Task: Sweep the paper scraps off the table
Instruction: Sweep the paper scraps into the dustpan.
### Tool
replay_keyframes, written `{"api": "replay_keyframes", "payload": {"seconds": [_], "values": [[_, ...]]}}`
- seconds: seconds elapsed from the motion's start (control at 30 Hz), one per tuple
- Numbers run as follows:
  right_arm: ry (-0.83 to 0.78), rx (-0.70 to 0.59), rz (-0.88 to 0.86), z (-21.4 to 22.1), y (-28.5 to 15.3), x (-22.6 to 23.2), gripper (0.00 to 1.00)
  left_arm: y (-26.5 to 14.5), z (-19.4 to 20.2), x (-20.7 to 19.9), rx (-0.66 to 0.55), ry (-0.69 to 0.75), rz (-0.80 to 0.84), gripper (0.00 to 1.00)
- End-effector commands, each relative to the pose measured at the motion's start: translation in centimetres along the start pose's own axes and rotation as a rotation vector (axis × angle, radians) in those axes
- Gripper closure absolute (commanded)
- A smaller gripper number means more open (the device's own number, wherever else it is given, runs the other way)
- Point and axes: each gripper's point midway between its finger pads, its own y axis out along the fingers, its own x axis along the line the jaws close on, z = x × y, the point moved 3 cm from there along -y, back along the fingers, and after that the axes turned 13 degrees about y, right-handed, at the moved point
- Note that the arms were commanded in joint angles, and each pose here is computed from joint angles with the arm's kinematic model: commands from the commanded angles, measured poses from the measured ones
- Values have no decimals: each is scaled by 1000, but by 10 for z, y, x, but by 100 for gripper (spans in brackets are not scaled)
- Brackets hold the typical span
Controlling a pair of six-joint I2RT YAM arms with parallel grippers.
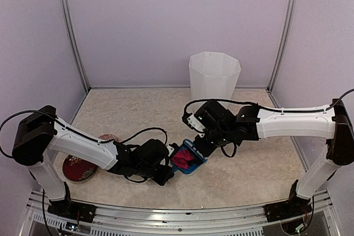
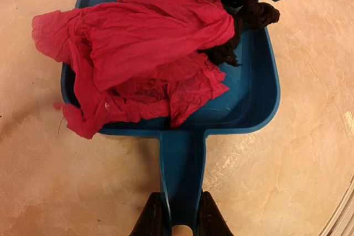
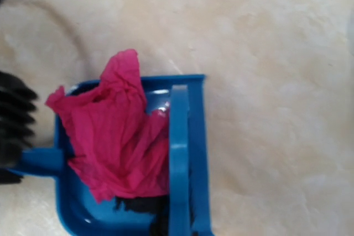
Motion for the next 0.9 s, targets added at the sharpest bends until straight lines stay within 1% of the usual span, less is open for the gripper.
{"api": "replay_keyframes", "payload": {"seconds": [0.0,0.27,0.4,0.67,0.87], "values": [[12,-45,45,-2,-15,-9,100,-1,13,1,22,4,-21,100],[54,-115,46,-9,-24,-12,100,-5,18,4,-48,-15,-32,100],[74,-142,78,-10,-28,-19,100,-8,14,4,-85,-16,-38,100],[146,-233,153,-13,-50,-41,100,-10,10,5,-139,-18,-52,100],[179,-250,189,-6,-58,-53,100,-16,5,7,-204,-28,-74,100]]}}
